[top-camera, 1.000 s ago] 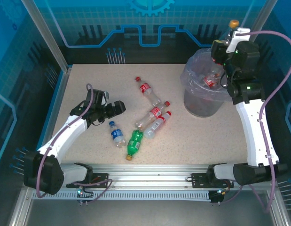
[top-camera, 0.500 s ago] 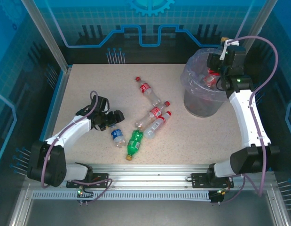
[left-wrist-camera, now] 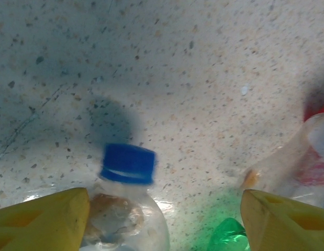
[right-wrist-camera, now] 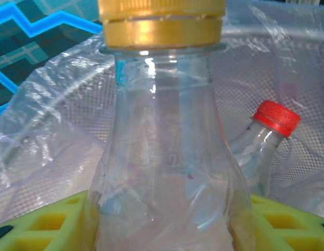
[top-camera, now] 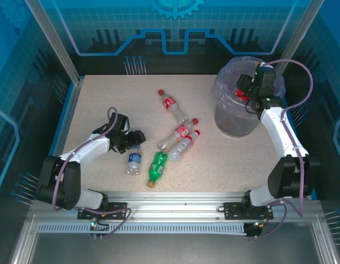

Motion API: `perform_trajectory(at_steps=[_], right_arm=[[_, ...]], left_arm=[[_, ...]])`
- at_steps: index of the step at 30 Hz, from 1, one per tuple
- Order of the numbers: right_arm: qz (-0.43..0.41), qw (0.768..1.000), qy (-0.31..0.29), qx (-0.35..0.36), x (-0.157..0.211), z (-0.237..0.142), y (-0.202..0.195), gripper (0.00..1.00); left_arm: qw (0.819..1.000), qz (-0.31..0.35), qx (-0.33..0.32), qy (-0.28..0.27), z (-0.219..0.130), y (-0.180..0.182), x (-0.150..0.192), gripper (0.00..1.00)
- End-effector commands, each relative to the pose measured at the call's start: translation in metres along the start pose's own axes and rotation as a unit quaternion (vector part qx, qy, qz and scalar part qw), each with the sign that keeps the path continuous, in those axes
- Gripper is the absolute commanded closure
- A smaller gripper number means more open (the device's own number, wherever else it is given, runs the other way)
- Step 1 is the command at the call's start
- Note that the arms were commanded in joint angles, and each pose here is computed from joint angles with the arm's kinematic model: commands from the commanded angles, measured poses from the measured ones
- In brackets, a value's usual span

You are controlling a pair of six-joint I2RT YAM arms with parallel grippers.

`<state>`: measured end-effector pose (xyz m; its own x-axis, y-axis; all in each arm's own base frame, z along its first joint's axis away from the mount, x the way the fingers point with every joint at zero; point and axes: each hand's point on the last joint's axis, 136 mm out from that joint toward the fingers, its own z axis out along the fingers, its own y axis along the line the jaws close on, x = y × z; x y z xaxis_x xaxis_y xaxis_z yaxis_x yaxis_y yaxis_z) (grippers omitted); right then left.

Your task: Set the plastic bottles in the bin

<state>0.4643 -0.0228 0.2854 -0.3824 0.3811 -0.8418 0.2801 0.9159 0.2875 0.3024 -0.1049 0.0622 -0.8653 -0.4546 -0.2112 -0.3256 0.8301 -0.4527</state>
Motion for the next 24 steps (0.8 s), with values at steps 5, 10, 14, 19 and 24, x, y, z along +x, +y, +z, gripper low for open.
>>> perform_trajectory(at_steps=[5, 10, 14, 19, 24], right_arm=[[0.075, 0.997, 0.030, 0.011, 0.031, 0.020, -0.024, 0.49], [0.080, 0.996, 0.043, 0.017, 0.040, 0.021, -0.032, 0.39], [0.070, 0.997, 0.038, 0.019, 0.030, 0.015, -0.032, 0.27], [0.047, 0.998, 0.030, 0.023, 0.014, 0.001, -0.030, 0.14], [0.029, 0.999, 0.010, 0.018, -0.008, -0.019, -0.024, 0.06]], left_arm=[[1.000, -0.007, -0.013, 0.012, 0.009, 0.008, 0.003, 0.26], [1.000, 0.000, -0.023, 0.005, 0.007, 0.010, 0.001, 0.27], [1.000, 0.002, -0.029, 0.003, 0.006, 0.013, 0.000, 0.27], [0.999, 0.003, -0.032, 0.001, 0.006, 0.014, 0.000, 0.27], [0.999, 0.009, -0.039, 0.000, 0.005, 0.015, 0.000, 0.25]])
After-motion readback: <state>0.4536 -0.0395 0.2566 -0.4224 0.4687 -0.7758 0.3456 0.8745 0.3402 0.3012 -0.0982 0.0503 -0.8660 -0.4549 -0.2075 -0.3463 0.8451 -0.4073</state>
